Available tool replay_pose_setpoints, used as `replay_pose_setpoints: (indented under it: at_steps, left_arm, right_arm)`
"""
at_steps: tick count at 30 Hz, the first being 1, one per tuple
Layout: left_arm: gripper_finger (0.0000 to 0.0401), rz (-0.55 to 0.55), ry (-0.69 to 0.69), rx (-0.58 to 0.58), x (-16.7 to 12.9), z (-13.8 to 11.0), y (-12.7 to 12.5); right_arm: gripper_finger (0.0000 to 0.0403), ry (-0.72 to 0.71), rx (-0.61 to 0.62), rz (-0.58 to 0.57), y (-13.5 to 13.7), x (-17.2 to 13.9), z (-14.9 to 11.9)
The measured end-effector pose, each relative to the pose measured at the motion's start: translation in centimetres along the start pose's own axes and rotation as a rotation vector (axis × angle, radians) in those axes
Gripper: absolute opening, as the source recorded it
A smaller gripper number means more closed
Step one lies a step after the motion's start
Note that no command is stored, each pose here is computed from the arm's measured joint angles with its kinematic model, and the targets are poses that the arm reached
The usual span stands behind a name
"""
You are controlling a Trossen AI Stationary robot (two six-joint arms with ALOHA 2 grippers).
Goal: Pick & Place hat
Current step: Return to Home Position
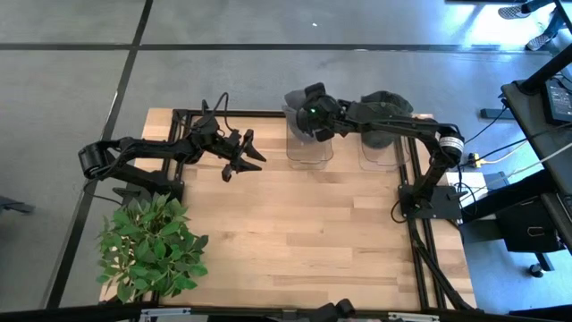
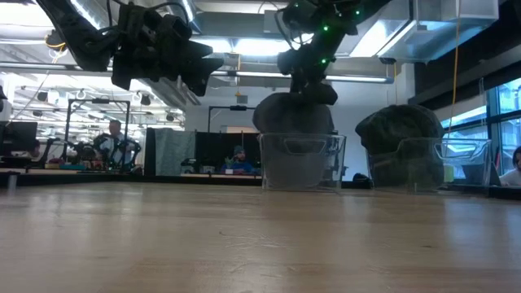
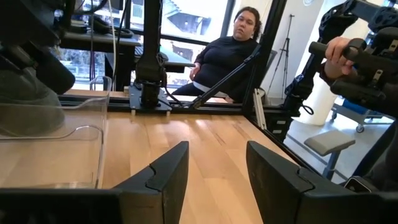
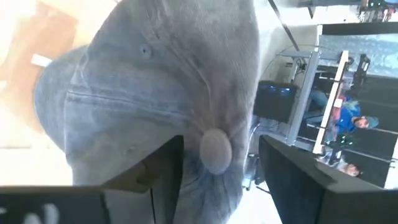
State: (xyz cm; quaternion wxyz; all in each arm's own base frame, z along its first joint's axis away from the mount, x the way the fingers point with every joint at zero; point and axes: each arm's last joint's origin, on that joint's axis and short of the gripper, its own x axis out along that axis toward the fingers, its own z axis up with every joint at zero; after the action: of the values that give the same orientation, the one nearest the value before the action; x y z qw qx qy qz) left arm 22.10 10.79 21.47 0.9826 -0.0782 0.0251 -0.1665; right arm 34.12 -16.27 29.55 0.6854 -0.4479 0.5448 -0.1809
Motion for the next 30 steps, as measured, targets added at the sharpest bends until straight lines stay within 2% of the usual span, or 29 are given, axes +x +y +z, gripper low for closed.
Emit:
replay_pose_setpoints:
  at_steps: [3, 6, 11, 16, 19, 22, 25, 27, 28, 30]
  left_arm:
    - [0.0157, 0.000, 0.003, 0.005, 0.0, 0.0, 0.0]
    - [0.0157, 0.001, 0.007, 0.009, 0.0, -0.1, 0.0]
    - [0.0157, 0.001, 0.007, 0.010, 0.0, -0.1, 0.0]
    - [0.0156, 0.001, 0.007, 0.010, 0.0, -0.1, 0.0]
    - [0.0154, 0.035, 0.002, 0.010, 0.0, -0.1, 0.1]
    - [0.0153, 0.057, 0.000, -0.012, -0.2, -0.1, 0.3]
    - [0.0155, -0.046, 0.002, -0.021, -1.0, -0.1, 0.4]
    - [0.0157, -0.093, -0.031, 0.013, -1.9, 0.3, 0.0]
    - [0.0157, -0.086, -0.051, 0.016, -2.4, 0.4, -0.2]
    - [0.0157, -0.026, -0.085, 0.017, -3.4, -0.1, -0.7]
  right_arm:
    - [0.0208, -0.031, 0.030, 0.027, -0.4, -0.4, 0.1]
    - [0.0209, -0.054, 0.039, 0.117, -0.5, -1.1, -0.1]
    - [0.0209, -0.072, 0.140, 0.201, -2.0, -2.4, -0.7]
    - [0.0209, -0.046, 0.208, 0.197, -4.0, -4.1, -1.3]
    - [0.0209, -0.084, 0.273, 0.178, -5.6, -5.7, -1.4]
    - [0.0209, -0.186, 0.365, 0.318, -6.1, -7.7, -1.1]
    - [0.0209, -0.350, 0.438, 0.590, -5.3, -9.6, -1.4]
    - [0.0209, -0.452, 0.473, 0.713, -4.3, -10.7, -1.9]
    - [0.0209, -0.464, 0.494, 0.728, -3.7, -11.2, -2.2]
    - [0.0209, -0.458, 0.557, 0.659, -2.1, -11.7, -2.6]
